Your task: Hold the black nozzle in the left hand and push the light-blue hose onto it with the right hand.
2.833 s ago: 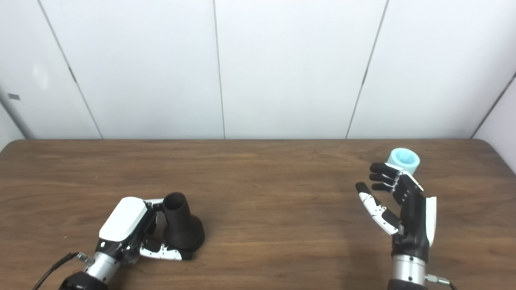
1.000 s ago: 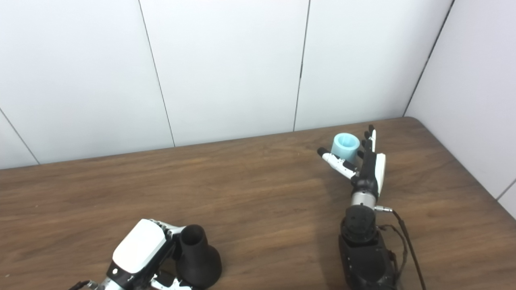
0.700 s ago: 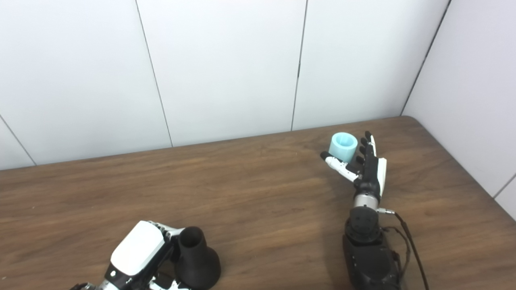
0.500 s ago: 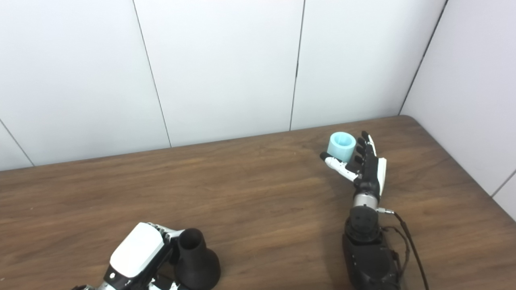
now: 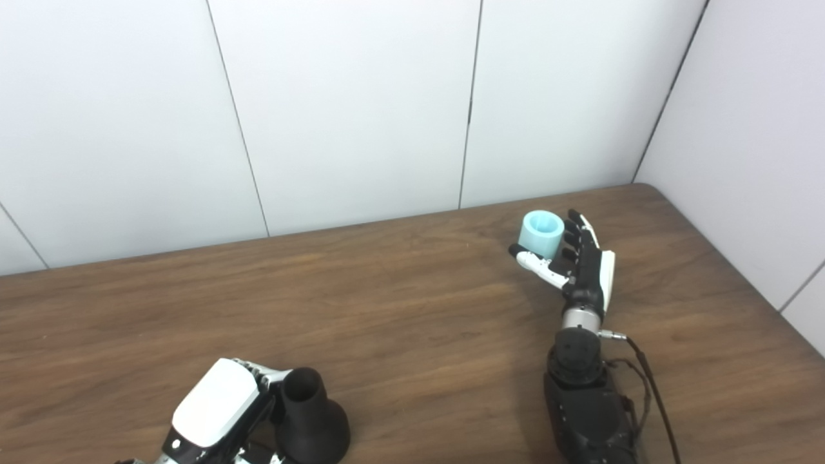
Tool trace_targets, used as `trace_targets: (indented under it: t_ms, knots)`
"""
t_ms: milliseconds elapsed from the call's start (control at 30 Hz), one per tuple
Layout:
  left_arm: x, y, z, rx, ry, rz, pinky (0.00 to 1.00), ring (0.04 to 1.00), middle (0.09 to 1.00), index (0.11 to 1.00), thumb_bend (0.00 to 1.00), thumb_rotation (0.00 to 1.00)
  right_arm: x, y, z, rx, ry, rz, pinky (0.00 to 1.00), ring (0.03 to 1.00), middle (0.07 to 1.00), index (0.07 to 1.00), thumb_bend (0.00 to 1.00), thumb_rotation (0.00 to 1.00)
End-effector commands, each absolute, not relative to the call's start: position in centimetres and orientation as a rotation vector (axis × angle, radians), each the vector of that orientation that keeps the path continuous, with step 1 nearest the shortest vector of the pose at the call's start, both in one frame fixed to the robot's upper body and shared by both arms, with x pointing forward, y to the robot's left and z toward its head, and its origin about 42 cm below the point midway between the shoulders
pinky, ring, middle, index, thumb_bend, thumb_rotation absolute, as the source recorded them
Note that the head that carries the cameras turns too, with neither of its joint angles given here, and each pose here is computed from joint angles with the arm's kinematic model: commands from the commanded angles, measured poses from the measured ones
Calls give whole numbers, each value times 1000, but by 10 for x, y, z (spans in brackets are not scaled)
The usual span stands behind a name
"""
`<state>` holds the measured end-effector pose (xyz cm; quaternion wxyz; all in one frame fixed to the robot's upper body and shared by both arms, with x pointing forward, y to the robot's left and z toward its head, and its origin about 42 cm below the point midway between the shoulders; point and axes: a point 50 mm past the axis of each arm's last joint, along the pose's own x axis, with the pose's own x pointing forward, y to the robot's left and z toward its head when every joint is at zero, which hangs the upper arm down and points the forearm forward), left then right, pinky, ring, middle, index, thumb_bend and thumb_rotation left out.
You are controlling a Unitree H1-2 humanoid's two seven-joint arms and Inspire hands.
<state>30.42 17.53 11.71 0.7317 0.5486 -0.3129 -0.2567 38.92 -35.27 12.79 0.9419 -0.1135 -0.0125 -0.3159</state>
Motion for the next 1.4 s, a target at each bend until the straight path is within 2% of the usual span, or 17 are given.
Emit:
trace_targets:
  t_ms: [0,233,333,400,467,567,800,867,900,1133,1233,1367]
  knots:
    - [278,183,84,1216,-594,-640,101,162,243,483,519,37,397,-354,145,-288,-65,-615,754,813,807,818,861,241]
    - [278,181,84,1207,-591,-639,98,161,239,483,519,37,396,-351,147,-349,-46,-580,698,775,780,766,853,249]
    - [278,181,84,1207,-587,-648,102,163,243,483,519,37,396,-351,149,-332,-39,-563,664,736,749,732,799,218]
    - [278,180,84,1203,-593,-648,104,165,248,483,519,37,396,-353,150,-352,-31,-550,618,707,726,709,761,207]
    - [277,180,84,1203,-597,-647,98,157,236,483,519,37,395,-354,151,-376,-28,-540,532,657,689,679,740,230]
    - [277,180,84,1197,-597,-645,95,153,228,483,520,38,395,-355,150,-369,-33,-533,491,598,648,632,719,222]
    - [279,182,83,1197,-592,-649,101,160,242,483,520,38,394,-353,147,-322,-54,-541,500,564,583,557,656,118]
    - [279,182,83,1201,-590,-649,103,160,239,483,520,38,394,-353,146,-321,-57,-542,495,558,574,503,540,133]
    - [279,182,83,1201,-588,-649,103,160,238,483,520,38,394,-353,146,-319,-61,-542,494,557,571,495,525,135]
    - [278,182,85,1191,-597,-639,103,165,254,483,519,37,389,-354,144,-275,-101,-536,473,541,556,488,504,127]
    - [279,182,85,1185,-596,-633,92,149,224,482,519,37,386,-353,144,-290,-110,-534,465,536,556,488,503,129]
    - [278,181,86,1185,-592,-637,100,155,229,483,519,37,382,-351,145,-322,-136,-515,468,533,551,488,502,130]
